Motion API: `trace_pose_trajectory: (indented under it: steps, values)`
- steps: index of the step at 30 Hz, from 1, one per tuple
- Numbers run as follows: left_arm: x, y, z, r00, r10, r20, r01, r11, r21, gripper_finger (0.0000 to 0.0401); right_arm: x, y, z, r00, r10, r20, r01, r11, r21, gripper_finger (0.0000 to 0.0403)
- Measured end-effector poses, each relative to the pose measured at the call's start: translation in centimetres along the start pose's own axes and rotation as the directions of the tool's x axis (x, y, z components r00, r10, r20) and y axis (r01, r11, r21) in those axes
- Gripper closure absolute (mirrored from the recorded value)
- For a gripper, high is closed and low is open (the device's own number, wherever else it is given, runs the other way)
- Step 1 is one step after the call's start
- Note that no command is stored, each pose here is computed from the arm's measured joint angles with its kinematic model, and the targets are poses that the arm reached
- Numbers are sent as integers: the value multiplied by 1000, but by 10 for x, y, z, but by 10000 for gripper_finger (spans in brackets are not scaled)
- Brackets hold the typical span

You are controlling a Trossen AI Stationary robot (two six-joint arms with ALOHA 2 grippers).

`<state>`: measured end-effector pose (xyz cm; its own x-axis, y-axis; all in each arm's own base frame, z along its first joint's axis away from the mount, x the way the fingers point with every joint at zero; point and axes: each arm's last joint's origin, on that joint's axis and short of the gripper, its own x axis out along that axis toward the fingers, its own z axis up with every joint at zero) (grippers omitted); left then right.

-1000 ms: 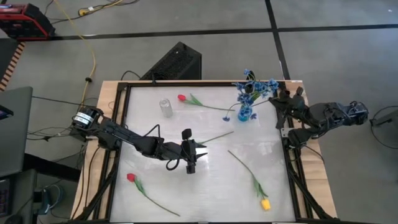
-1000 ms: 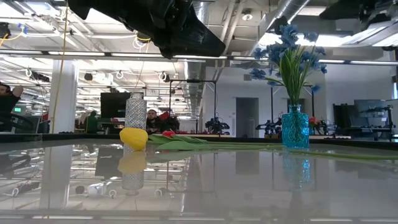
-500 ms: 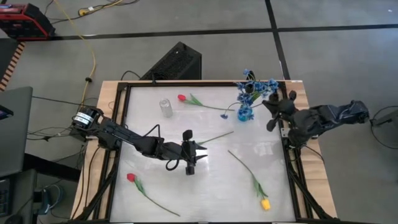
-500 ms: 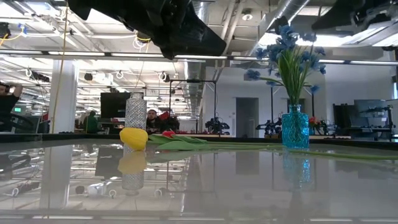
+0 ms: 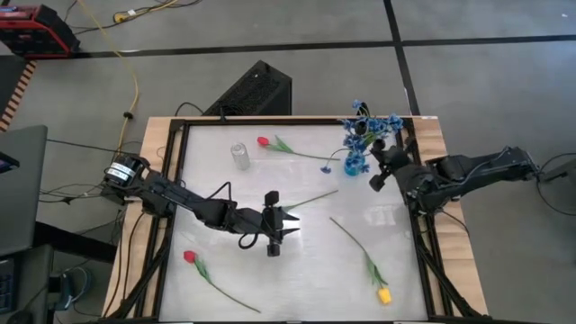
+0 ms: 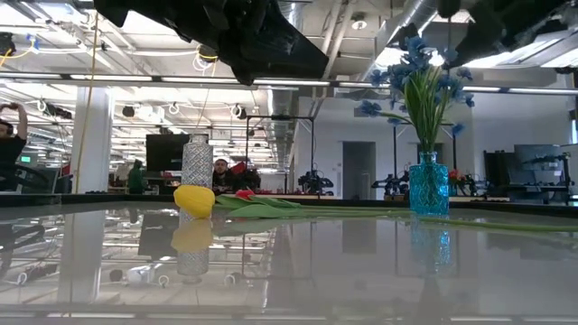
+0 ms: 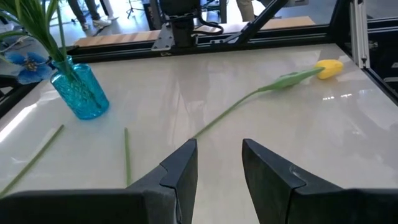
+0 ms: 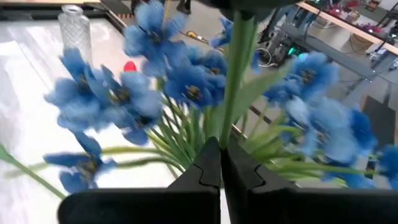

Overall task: Sort flowers into vase by color
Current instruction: Put the black flower to the blue vase

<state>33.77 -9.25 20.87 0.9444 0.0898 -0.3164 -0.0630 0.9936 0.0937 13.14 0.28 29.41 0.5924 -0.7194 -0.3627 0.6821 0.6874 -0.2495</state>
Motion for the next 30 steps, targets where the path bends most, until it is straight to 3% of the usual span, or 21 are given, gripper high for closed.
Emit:
trace_pose_trajectory:
  steps: [12,21,30]
  values:
    - [-1,-2,-2,1000,-4,-16,4,1000,1,285,7,0,4,999,-32,9,32,999,32,374]
    - [-1,-2,-2,999,-29,-23,29,1000,-6,285,25,9,-25,1000,-18,7,17,995,96,375]
    - [-1,-3,-2,999,-32,-23,31,999,-25,285,31,12,-33,1000,-2,8,1,994,110,367]
